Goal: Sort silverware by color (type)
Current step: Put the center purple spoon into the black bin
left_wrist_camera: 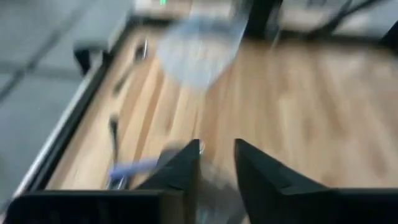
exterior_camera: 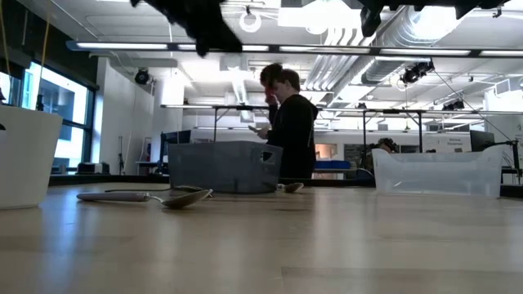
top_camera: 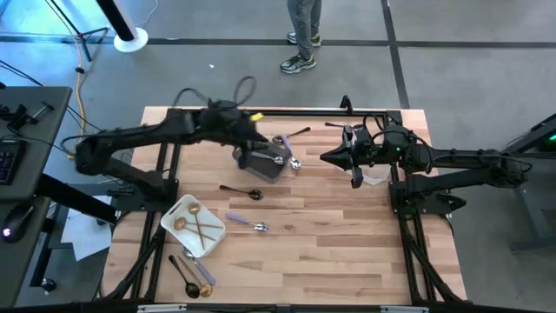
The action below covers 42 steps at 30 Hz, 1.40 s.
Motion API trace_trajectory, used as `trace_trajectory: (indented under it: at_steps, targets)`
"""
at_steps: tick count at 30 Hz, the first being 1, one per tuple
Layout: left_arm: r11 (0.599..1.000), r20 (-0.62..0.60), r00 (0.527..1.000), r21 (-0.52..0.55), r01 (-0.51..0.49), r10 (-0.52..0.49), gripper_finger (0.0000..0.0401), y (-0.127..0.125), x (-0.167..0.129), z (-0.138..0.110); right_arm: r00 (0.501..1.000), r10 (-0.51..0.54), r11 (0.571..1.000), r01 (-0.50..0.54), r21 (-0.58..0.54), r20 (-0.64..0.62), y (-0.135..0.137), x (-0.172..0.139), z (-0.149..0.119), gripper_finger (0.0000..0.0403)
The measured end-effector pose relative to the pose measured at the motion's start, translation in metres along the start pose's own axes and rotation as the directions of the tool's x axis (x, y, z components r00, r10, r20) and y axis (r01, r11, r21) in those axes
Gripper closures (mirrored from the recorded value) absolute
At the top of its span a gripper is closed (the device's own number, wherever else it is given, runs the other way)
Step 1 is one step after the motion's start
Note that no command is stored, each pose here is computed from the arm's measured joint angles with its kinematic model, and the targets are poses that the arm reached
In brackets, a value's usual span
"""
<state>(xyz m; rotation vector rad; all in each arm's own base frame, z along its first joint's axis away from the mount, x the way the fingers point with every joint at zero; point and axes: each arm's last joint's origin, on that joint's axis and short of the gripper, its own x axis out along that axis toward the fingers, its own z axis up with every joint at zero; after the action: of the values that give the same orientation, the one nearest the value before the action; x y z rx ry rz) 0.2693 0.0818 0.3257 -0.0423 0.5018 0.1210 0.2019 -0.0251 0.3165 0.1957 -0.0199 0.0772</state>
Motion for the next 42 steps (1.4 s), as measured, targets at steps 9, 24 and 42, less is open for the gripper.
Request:
trace_trajectory:
  at_steps: [9,24,42]
  targets:
    - [0.995,0.404,0.912,-0.037,0.096,-0.073,0.0396,-0.036,-0.056,-0.022,1.0,0.004,1.0,-0.004,0.0,0.001,0.0,0.0,0.0,0.0403]
    - [0.99,0.461,0.886,-0.1,0.1,-0.043,0.0401,-0.05,-0.074,-0.054,1.0,0.01,1.0,-0.01,-0.002,0.006,0.0,0.0,0.001,0.0403]
    - [0.99,0.459,0.887,-0.1,0.1,-0.043,0.0401,-0.05,-0.073,-0.054,1.0,0.01,1.0,-0.01,-0.002,0.006,0.0,0.0,0.001,0.0403]
